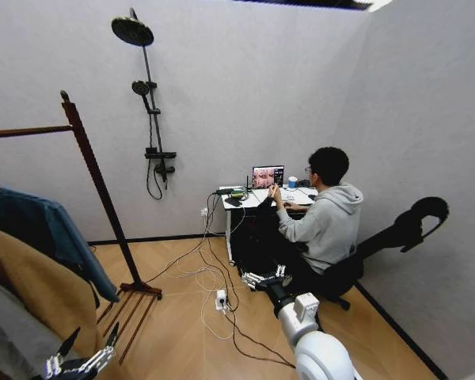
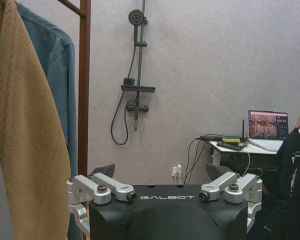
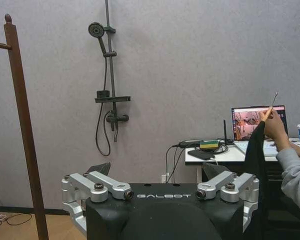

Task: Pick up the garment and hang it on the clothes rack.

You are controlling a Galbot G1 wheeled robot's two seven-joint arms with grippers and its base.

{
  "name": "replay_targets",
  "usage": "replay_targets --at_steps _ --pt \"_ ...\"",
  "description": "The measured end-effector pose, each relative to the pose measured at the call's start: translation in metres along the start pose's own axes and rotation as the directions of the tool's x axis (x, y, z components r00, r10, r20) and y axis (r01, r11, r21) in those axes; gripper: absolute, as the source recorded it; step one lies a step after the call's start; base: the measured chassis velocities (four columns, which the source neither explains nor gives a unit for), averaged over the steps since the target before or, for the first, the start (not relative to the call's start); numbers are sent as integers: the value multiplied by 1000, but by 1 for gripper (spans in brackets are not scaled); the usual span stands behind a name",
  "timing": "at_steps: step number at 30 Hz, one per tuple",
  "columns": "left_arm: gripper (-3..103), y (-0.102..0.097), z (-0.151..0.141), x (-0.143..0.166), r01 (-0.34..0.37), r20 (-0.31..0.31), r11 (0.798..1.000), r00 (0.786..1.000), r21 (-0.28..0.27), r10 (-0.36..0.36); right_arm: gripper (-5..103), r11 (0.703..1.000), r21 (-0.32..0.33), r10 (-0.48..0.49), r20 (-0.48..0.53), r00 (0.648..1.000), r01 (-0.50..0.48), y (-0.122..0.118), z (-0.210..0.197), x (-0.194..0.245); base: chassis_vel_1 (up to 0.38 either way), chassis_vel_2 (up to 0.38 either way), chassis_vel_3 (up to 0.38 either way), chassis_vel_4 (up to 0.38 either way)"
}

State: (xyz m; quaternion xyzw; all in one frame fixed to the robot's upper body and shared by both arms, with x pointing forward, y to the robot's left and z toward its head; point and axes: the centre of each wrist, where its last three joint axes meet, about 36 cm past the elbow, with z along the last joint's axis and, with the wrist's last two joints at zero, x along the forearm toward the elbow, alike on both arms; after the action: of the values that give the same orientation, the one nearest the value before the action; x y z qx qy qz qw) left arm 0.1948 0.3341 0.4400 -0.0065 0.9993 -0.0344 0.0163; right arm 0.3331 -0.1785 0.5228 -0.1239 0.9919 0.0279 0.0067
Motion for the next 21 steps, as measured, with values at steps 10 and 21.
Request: replay_targets --at_steps 10,21 --pt "100 0 0 0 0 0 1000 1000 0 0 100 1000 0 1 -5 1000 -1 2 1 3 87 -93 -98 102" --pt "100 0 0 0 0 0 1000 1000 0 0 100 1000 0 -7 -3 1000 7 3 1 4 229 -244 -240 233"
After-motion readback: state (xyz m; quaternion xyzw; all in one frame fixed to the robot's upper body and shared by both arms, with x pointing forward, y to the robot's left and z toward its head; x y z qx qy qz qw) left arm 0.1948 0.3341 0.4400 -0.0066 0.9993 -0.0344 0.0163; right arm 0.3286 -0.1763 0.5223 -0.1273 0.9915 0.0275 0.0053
